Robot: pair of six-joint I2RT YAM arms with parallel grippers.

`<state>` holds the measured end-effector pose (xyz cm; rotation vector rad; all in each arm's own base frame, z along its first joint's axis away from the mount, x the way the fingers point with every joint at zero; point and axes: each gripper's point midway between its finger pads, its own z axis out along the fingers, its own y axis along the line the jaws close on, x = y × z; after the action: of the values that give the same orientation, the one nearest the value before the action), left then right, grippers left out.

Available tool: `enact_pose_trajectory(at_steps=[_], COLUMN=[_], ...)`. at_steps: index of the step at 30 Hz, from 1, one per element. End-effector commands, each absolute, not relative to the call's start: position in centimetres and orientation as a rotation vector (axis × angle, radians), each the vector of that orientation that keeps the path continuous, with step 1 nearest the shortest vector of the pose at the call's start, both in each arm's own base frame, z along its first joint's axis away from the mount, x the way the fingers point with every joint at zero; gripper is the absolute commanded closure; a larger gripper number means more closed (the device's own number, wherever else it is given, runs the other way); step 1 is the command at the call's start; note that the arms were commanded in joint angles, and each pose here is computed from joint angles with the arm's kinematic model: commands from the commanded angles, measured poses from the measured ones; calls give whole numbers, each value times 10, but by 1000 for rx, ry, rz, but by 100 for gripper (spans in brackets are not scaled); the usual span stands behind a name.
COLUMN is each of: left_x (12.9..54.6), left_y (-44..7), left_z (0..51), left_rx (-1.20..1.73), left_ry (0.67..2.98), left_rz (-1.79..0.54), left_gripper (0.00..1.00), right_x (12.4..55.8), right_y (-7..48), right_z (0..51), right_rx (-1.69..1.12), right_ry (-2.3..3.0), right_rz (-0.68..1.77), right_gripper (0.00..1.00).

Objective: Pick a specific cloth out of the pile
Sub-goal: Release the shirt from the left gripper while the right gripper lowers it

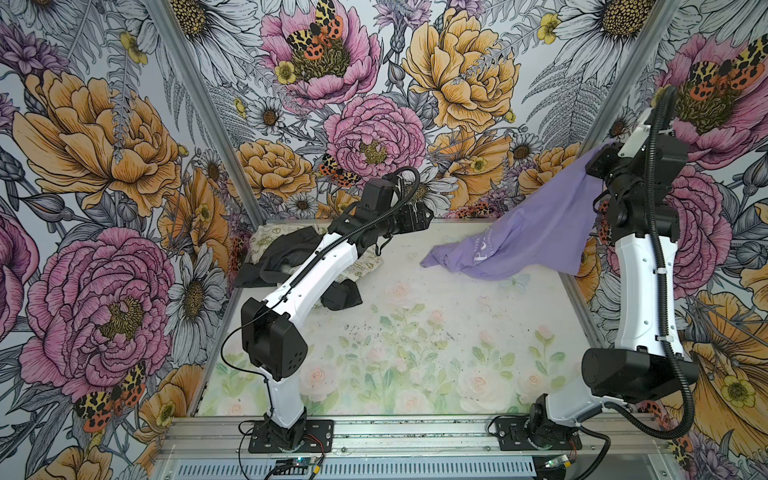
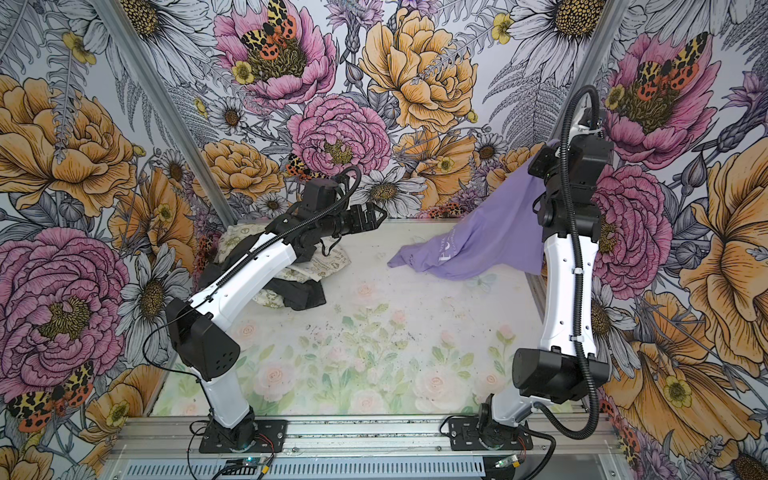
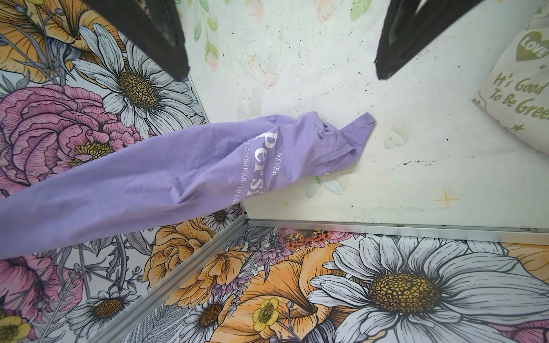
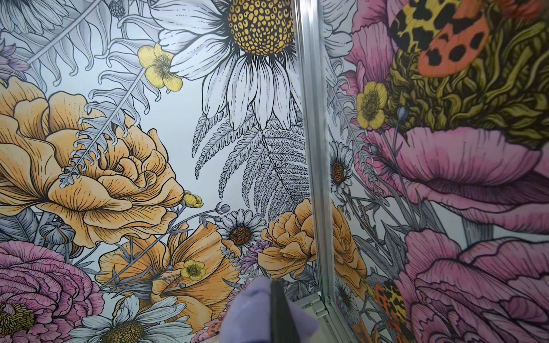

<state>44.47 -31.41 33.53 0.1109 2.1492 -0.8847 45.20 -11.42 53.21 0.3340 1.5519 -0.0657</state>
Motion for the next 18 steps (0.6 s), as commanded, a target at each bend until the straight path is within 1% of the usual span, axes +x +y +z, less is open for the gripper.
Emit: enact_pose_trajectory(at_steps=[1, 11, 14, 18], left_x=[444, 446, 446, 444], left_y=[-303, -296, -291, -284], left_z=[353, 354, 354, 355], left_rx=[122, 113, 103, 86], left_ry=[2099, 2093, 2093, 2091], left_rz=[-853, -839, -826, -806], left_gripper=[1, 1, 1, 1], right_x=[463, 514, 522, 531], right_y=[-104, 17, 44, 60], right_z=[524, 435, 420, 403], right_rx=[293, 32, -15, -26], right_ry=[1586, 1824, 1858, 1895], right_rz=[-24, 348, 427, 488], right_gripper=[100, 100, 100, 100])
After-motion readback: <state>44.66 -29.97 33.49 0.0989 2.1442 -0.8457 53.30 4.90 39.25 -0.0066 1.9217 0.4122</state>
